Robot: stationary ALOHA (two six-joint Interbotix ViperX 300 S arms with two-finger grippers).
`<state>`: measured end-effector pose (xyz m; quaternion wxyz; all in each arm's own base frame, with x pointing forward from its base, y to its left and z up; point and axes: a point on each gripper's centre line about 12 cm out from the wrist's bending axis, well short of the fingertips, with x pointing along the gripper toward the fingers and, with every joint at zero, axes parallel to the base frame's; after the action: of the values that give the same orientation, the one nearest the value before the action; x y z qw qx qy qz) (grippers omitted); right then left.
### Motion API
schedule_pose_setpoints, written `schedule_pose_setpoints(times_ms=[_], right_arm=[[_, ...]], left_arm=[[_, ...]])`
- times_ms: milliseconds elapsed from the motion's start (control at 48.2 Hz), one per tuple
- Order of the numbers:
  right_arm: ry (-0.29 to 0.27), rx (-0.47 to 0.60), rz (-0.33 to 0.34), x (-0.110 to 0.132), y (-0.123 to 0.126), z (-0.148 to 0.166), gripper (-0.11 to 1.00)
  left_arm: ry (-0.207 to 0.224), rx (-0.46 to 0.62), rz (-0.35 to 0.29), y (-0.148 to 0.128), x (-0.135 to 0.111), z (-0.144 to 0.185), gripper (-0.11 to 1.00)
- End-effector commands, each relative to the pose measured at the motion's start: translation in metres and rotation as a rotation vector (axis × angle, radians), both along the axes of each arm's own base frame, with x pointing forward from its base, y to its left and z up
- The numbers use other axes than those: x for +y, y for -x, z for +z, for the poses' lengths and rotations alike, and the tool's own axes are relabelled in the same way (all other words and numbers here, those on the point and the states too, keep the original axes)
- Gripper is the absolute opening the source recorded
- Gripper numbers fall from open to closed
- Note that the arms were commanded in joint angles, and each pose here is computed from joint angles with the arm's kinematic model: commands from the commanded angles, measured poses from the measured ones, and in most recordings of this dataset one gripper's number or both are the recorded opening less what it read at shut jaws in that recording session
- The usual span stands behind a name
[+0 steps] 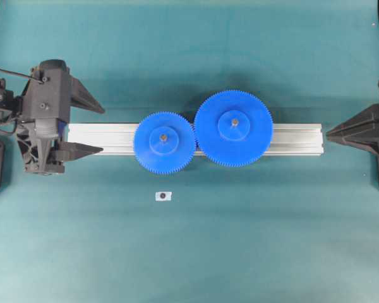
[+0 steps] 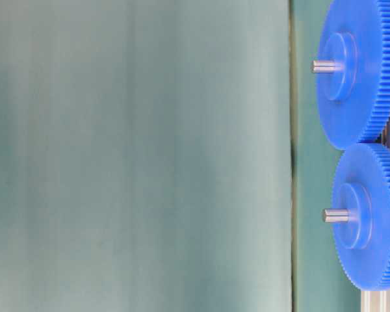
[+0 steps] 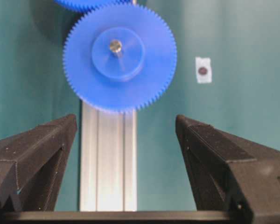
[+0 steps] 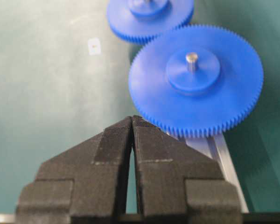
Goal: Insert the small gear onto the shaft.
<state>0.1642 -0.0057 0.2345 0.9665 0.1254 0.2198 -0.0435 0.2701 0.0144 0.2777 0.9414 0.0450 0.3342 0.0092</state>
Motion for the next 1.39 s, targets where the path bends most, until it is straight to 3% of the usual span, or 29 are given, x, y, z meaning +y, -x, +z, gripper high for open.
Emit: schedule_pose_setpoints(times_ms=[0, 415, 727, 1370], right_arm=[[0.007, 0.003, -0.005, -0.001, -0.001, 0.0, 0.08], [0.021, 0.004, -0.024, -0.005, 0.005, 0.001, 0.08], [0.023, -0.002, -0.027, -0.005, 0.006, 0.001, 0.08], [0.025, -0.015, -0.032, -0.006, 0.008, 0.003, 0.08]], left_arm=[[-0.002, -0.032, -0.003, 0.0, -0.001, 0.009, 0.82], [-0.002, -0.095, -0.006, 0.017, -0.003, 0.021, 0.82], [0.033, -0.154, 0.014, 0.024, -0.004, 0.022, 0.79], [0.035, -0.157, 0.016, 0.034, -0.005, 0.015, 0.78]])
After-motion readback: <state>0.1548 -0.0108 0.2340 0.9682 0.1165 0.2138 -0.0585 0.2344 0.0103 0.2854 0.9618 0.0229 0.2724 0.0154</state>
